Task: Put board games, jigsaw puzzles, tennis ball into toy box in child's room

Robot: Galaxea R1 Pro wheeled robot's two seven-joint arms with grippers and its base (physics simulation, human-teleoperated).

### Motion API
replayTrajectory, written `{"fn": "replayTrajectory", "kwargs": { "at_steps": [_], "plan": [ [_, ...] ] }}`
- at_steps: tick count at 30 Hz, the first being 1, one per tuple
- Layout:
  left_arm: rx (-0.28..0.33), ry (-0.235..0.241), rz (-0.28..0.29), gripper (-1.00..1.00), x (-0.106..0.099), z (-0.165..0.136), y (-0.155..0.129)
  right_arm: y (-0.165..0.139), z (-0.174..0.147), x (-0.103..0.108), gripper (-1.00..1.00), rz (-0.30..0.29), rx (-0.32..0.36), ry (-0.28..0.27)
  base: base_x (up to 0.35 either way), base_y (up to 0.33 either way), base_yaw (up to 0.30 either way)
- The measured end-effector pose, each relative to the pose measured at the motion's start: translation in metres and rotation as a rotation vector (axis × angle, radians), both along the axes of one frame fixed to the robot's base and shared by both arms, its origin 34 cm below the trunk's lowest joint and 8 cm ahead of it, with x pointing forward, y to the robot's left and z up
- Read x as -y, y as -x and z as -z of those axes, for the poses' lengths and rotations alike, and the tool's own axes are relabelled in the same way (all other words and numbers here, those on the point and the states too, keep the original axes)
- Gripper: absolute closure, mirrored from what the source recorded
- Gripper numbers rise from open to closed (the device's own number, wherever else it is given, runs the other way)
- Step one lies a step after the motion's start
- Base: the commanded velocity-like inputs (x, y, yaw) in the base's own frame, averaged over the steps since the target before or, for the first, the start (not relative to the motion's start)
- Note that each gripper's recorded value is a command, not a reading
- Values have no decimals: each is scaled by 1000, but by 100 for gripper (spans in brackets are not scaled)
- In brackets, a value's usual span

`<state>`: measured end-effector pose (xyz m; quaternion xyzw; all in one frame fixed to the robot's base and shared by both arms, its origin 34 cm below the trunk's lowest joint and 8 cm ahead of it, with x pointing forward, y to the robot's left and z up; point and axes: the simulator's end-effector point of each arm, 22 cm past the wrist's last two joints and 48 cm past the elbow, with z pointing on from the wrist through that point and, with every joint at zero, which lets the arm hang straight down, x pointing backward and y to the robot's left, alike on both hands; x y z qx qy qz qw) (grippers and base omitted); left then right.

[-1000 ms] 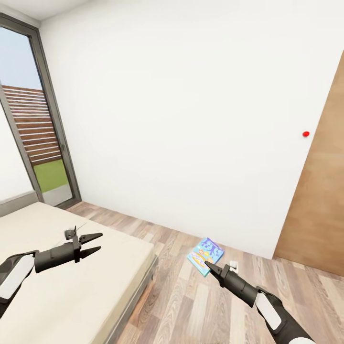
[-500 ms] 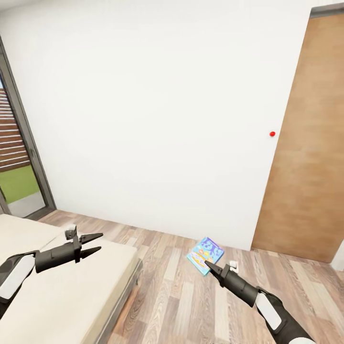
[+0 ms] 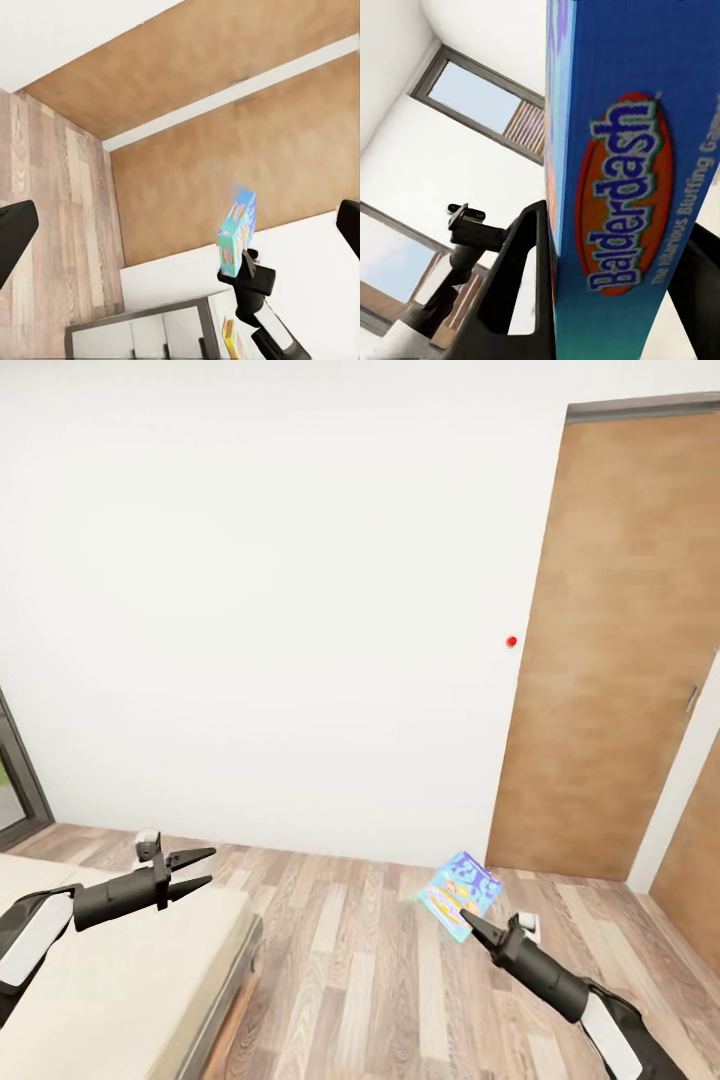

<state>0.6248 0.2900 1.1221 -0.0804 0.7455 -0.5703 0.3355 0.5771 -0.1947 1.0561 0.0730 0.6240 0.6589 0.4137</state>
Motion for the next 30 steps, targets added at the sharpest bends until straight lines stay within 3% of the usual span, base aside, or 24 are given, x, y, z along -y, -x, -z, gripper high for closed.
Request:
{"fn": "replayTrajectory", "kwargs": {
  "at_steps": [9, 13, 23, 30],
  "plan": [
    [6, -1, -1, -100, 0, -3, 0, 11, -17, 21, 100, 51, 60, -12, 0, 0, -279],
    [9, -2, -1, -100, 0, -4, 1, 15, -32, 21, 100, 41, 108, -19, 0, 0, -279],
    [16, -2, -1, -100, 0, -8, 2, 57, -75, 26, 100, 27, 219, -6, 0, 0, -279],
    [20, -2, -2, -100, 0, -10, 2, 65, -85, 28, 100, 33, 246, 2, 0, 0, -279]
  ]
}}
